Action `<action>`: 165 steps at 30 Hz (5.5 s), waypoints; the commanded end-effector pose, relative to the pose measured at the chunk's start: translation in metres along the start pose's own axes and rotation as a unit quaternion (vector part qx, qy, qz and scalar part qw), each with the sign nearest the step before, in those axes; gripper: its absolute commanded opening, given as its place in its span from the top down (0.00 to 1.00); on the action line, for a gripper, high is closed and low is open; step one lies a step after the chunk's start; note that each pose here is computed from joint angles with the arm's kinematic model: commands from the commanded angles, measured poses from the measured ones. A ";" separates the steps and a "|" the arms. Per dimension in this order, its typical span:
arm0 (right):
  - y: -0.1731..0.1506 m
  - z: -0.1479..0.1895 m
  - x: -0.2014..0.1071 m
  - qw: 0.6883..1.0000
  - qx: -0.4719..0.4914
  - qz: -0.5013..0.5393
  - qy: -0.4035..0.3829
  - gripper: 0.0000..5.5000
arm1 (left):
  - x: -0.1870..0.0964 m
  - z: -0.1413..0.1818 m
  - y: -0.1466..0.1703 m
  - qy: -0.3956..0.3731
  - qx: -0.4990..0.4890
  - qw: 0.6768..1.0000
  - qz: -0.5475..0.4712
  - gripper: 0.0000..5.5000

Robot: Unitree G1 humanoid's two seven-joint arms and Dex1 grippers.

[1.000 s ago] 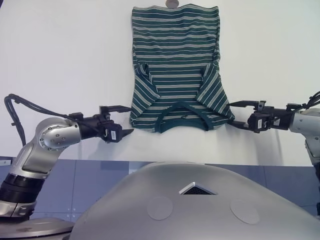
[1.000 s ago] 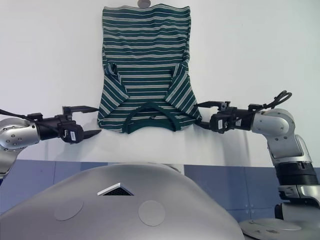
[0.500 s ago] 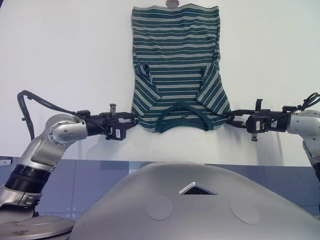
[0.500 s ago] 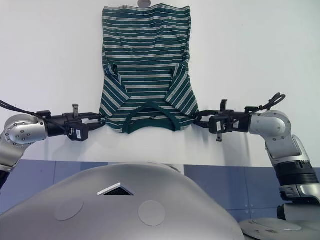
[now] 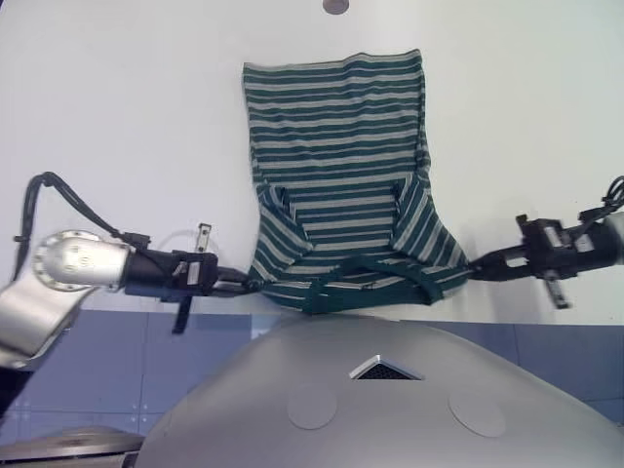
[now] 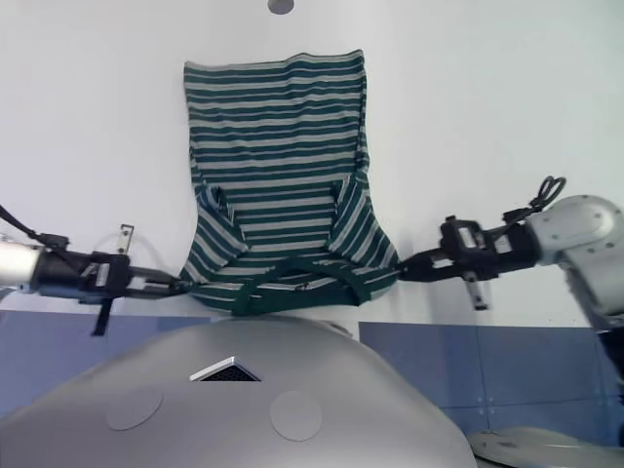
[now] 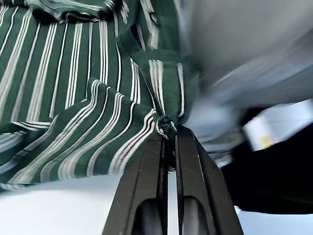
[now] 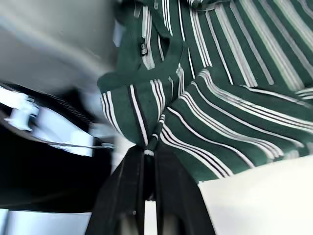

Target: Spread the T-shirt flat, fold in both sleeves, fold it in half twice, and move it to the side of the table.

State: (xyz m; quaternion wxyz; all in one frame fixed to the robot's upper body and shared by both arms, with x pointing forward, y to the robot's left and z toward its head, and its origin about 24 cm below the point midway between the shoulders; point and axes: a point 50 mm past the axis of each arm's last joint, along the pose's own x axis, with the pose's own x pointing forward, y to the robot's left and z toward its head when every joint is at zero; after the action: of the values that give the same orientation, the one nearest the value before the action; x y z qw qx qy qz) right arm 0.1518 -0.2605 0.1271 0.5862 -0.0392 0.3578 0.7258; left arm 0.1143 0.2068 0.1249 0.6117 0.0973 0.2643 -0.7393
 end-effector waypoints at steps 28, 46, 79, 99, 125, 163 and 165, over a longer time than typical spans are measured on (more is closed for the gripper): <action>-0.203 0.064 0.007 0.954 0.037 -0.275 -0.110 0.87 | -0.035 -0.055 0.191 -0.135 -0.136 0.949 0.252 0.93; -0.145 0.061 0.114 0.957 -0.235 -0.155 -0.070 0.59 | -0.096 -0.036 0.176 -0.400 -0.198 0.692 0.568 0.57; -0.121 0.057 0.129 0.933 -0.332 -0.124 0.068 0.59 | -0.030 0.018 0.155 -0.230 -0.017 0.768 0.597 0.57; -0.075 -0.004 0.078 0.920 -0.297 -0.245 0.074 0.59 | 0.006 -0.027 0.131 0.186 0.332 0.904 0.194 0.53; -0.091 -0.018 0.108 0.882 -0.374 -0.259 0.122 0.92 | 0.036 -0.054 0.162 0.170 0.461 0.859 0.147 0.80; -0.164 0.052 0.042 0.985 0.035 -0.135 -0.100 0.92 | -0.017 -0.033 0.154 0.030 -0.062 0.982 0.177 0.99; -0.172 0.054 0.046 0.979 0.032 -0.167 -0.114 0.85 | -0.013 -0.035 0.160 0.029 -0.056 0.980 0.188 0.92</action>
State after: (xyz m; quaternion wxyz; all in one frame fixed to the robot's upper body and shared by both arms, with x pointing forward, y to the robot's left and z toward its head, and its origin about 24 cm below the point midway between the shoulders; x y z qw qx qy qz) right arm 0.2985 -0.1854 0.0580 0.7162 0.0157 0.3207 0.6197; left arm 0.2587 0.2180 0.0571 0.7304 0.1177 0.3064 -0.5990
